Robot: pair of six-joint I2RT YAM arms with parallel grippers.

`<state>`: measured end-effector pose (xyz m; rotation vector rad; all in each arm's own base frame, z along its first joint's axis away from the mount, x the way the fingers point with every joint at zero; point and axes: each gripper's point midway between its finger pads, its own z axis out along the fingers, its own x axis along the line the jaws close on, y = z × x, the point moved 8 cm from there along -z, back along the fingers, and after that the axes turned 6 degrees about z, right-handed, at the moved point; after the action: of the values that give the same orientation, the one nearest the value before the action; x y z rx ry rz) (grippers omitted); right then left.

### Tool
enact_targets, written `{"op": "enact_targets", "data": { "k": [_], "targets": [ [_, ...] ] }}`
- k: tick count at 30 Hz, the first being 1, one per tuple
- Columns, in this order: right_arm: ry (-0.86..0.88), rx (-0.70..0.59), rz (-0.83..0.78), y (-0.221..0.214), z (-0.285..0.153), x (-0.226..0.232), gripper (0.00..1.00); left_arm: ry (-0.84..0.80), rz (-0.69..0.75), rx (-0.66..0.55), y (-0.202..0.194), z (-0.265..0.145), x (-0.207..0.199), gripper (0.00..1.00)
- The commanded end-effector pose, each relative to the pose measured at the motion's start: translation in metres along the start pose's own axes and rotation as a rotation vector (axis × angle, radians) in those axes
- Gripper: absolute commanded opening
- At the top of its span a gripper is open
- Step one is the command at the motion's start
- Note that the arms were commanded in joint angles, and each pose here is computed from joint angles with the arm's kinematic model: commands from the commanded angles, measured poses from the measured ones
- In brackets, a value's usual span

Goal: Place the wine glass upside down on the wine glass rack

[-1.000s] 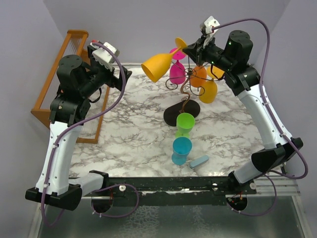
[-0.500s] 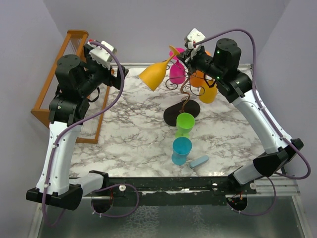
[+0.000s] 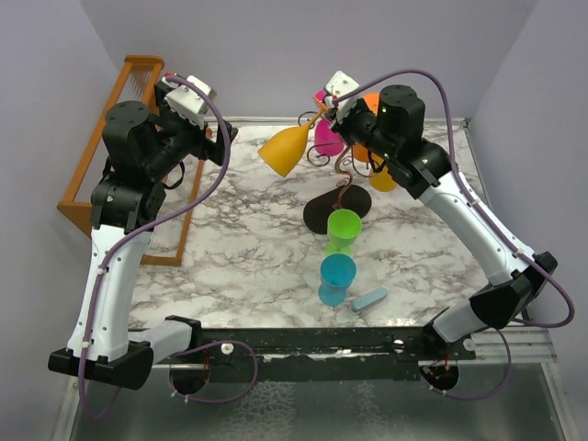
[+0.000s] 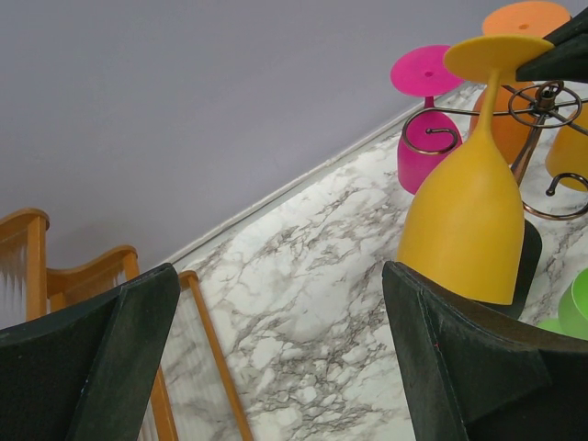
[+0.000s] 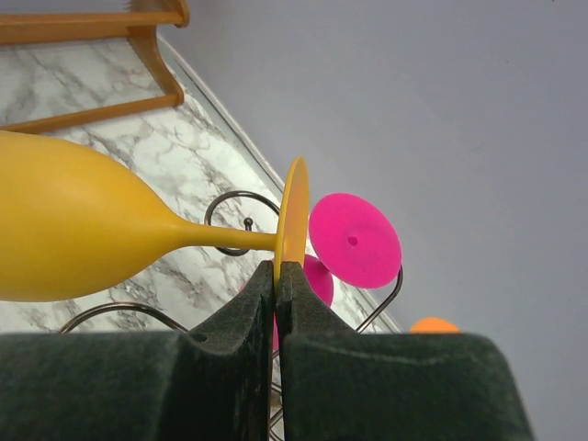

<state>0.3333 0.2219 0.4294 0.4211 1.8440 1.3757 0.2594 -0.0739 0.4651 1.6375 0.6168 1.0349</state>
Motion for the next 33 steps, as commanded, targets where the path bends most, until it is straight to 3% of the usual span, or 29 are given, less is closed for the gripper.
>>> {"op": "enact_targets", "data": {
  "k": [1,33],
  "targets": [
    [-0.079,-0.025,-0.072,0.009,-0.006,-0.004,0.01,0.033,0.019,-0.028,0.008,-0.005,0.005,0.95],
    [-0.116,0.056,-0.376,-0.016,0.005,-0.006,0.01,0.004,0.013,-0.011,-0.001,0.002,0.002,0.95]
  ]
}}
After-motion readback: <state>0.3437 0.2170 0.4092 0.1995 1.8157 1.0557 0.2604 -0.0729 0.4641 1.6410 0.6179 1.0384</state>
